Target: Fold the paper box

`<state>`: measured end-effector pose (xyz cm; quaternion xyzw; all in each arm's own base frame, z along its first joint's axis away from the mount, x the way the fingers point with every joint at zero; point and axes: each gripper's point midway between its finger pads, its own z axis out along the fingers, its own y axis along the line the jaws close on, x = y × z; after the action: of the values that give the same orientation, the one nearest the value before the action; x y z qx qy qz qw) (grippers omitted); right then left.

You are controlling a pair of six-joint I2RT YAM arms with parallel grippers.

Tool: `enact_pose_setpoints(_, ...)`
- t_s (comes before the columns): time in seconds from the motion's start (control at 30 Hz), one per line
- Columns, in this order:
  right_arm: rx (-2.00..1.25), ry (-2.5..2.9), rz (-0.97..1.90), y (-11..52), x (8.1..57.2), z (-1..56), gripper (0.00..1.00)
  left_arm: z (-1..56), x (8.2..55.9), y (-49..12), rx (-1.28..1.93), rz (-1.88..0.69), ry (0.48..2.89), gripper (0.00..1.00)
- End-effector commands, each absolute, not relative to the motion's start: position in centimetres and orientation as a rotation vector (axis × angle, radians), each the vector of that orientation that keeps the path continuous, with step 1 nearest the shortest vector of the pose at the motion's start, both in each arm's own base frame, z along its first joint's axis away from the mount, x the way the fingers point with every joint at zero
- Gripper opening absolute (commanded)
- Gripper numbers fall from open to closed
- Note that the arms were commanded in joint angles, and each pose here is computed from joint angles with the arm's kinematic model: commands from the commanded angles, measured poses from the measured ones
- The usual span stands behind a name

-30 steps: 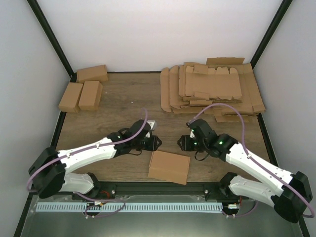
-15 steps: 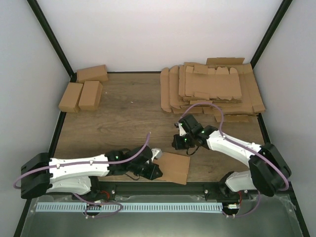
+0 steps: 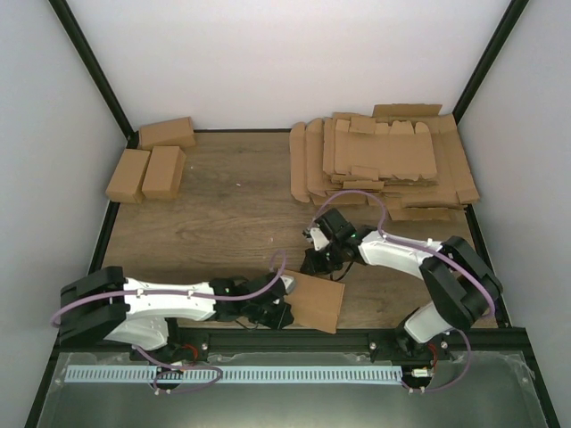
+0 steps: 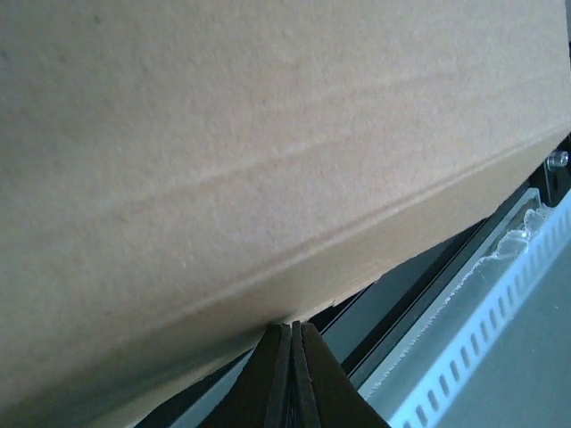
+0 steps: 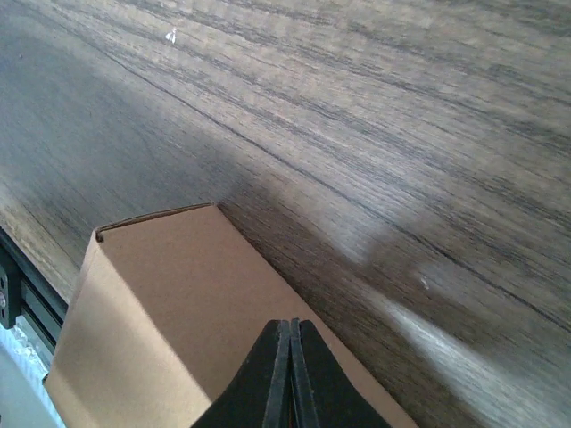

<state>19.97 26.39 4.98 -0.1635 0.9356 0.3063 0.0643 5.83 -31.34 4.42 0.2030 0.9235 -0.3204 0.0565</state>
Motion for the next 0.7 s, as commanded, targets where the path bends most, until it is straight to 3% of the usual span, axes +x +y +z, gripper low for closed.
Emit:
enact_pose_setpoints(0.0, -0.580, 2.815, 1.031, 27.3, 19.1, 4.8, 0.02, 4.3, 7.7, -31.6, 0.615, -0.920, 2.691, 0.04)
enact_pose_setpoints(0.43, -0.707, 2.894, 1.046, 27.9, 15.8, 2.4, 0.02, 3.5, 8.6, -32.1, 0.680, -0.956, 2.530, 0.04)
enact_pose_setpoints(0.67, -0.626, 2.844, 0.787, 26.6, 19.1, 3.3, 0.02, 5.4, 9.4, -32.4, 0.671, -0.980, 2.441, 0.04)
